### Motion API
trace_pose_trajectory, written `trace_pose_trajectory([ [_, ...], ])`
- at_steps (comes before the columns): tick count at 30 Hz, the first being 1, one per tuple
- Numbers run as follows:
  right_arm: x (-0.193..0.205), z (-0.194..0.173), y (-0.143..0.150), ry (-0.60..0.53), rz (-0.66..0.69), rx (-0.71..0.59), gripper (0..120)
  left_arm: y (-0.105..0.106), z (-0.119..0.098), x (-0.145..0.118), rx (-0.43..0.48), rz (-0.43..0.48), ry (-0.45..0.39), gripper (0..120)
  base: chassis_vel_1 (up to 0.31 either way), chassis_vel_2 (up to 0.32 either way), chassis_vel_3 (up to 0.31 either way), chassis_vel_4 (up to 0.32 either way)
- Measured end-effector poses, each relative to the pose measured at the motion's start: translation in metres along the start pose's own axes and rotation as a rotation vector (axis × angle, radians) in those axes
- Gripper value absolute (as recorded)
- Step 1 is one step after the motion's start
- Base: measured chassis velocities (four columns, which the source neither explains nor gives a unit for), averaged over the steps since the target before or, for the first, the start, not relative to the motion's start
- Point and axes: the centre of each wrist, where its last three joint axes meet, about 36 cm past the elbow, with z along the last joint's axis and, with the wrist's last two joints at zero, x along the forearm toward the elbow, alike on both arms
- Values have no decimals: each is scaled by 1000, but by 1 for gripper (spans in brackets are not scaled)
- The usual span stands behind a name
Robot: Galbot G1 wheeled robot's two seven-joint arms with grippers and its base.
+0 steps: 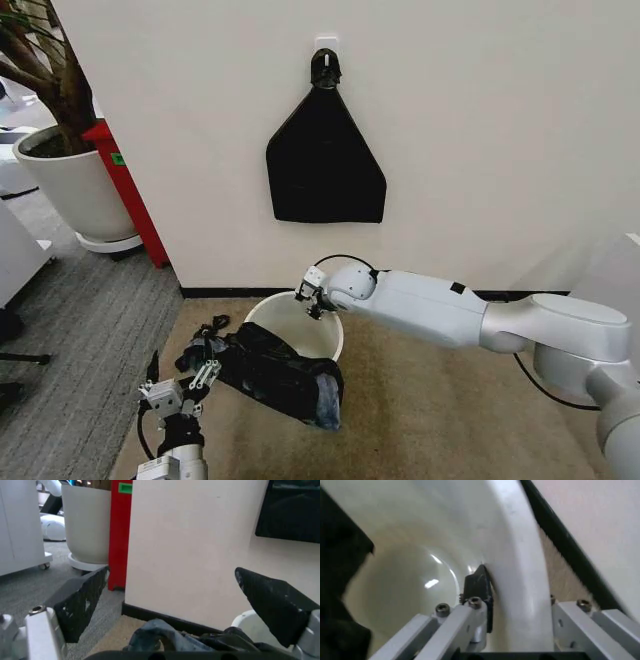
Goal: Place the garbage bag over the trash bin.
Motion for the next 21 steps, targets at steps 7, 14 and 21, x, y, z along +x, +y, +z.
trace_pose_trajectory([
  [7, 27, 6, 22, 15, 106, -346, 1, -1, 5, -1, -3, 10, 7, 99, 0, 0, 0, 0],
  [14, 40, 15, 18, 65, 213, -465, 0, -3, 6, -2, -3, 13, 5, 99, 0, 0, 0, 0],
  [21, 63, 41, 12, 226, 228, -668, 0, 0, 11, -5, -8, 11, 3, 99, 0, 0, 0, 0],
])
